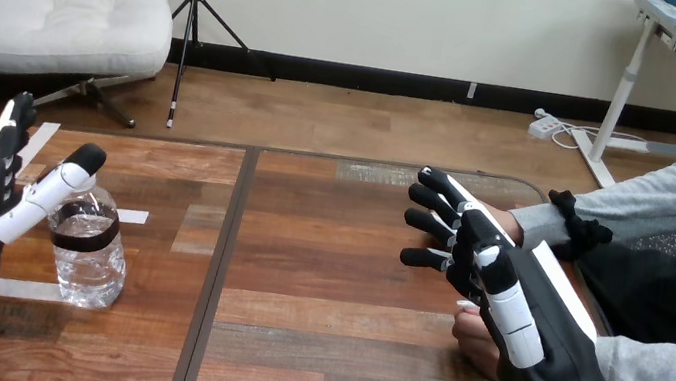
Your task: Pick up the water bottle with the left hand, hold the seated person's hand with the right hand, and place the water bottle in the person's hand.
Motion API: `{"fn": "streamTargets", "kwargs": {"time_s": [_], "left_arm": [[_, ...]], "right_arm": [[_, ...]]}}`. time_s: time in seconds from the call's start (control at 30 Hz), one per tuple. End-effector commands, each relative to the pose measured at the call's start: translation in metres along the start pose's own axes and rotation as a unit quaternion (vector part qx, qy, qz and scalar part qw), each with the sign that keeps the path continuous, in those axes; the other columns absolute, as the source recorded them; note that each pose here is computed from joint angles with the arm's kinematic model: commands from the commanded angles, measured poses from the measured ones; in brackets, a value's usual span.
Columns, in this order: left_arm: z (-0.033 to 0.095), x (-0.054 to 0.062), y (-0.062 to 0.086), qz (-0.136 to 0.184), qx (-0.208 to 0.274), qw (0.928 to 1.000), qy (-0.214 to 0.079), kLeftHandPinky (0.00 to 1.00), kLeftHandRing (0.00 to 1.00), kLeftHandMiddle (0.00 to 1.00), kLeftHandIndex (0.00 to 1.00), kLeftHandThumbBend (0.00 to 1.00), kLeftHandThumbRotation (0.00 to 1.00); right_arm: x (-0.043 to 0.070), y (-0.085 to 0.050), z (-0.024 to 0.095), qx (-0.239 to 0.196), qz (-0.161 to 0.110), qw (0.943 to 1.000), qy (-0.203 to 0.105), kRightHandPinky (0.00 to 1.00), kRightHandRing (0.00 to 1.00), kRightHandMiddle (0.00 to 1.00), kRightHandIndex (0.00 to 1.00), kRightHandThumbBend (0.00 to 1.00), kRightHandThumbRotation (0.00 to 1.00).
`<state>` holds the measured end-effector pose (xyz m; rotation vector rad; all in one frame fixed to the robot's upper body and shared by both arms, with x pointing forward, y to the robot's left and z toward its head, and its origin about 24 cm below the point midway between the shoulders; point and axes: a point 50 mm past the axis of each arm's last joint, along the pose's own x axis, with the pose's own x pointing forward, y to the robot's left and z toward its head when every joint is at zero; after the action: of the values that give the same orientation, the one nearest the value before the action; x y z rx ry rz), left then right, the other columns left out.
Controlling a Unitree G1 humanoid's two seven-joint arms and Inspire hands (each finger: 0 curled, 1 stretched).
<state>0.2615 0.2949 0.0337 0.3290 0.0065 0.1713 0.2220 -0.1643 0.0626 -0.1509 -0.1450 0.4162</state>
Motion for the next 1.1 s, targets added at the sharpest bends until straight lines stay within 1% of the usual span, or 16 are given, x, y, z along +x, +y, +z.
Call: {"fn": "streamTargets", "kwargs": {"time_s": [0.0,0.23,0.47,0.83,1.07], "left_arm": [[0.0166,0.0104,0.0048,-0.001,-0.003,0.9992,-0.039,1.0,1.0,1.0,1.0,1.0,0.66],[0.0176,0.0088,0.0054,-0.005,-0.021,0.9989,-0.04,1.0,1.0,1.0,1.0,1.0,0.6],[0.0173,0.0067,0.0066,-0.014,-0.035,0.9982,-0.047,1.0,1.0,1.0,1.0,1.0,0.53],[0.0163,0.0046,0.0073,-0.023,-0.031,0.9984,-0.042,1.0,1.0,1.0,1.0,1.0,0.49],[0.0151,0.0025,0.0061,-0.034,-0.037,0.9981,-0.035,1.0,1.0,1.0,1.0,1.0,0.45]], "right_arm": [[0.0088,-0.0015,0.0168,-0.008,-0.001,0.9991,-0.042,0.78,0.91,0.93,0.94,1.0,1.0],[0.0086,-0.0015,0.017,-0.006,-0.001,0.9991,-0.042,0.78,0.91,0.93,0.94,1.0,1.0],[0.0085,-0.0016,0.0164,-0.006,-0.001,0.9991,-0.041,0.78,0.91,0.93,0.94,1.0,1.0],[0.0088,-0.0014,0.0164,-0.006,-0.001,0.9992,-0.04,0.78,0.91,0.94,0.94,1.0,1.0],[0.0091,-0.0013,0.0159,-0.006,0.0,0.9992,-0.039,0.79,0.92,0.94,0.94,1.0,1.0]]}}
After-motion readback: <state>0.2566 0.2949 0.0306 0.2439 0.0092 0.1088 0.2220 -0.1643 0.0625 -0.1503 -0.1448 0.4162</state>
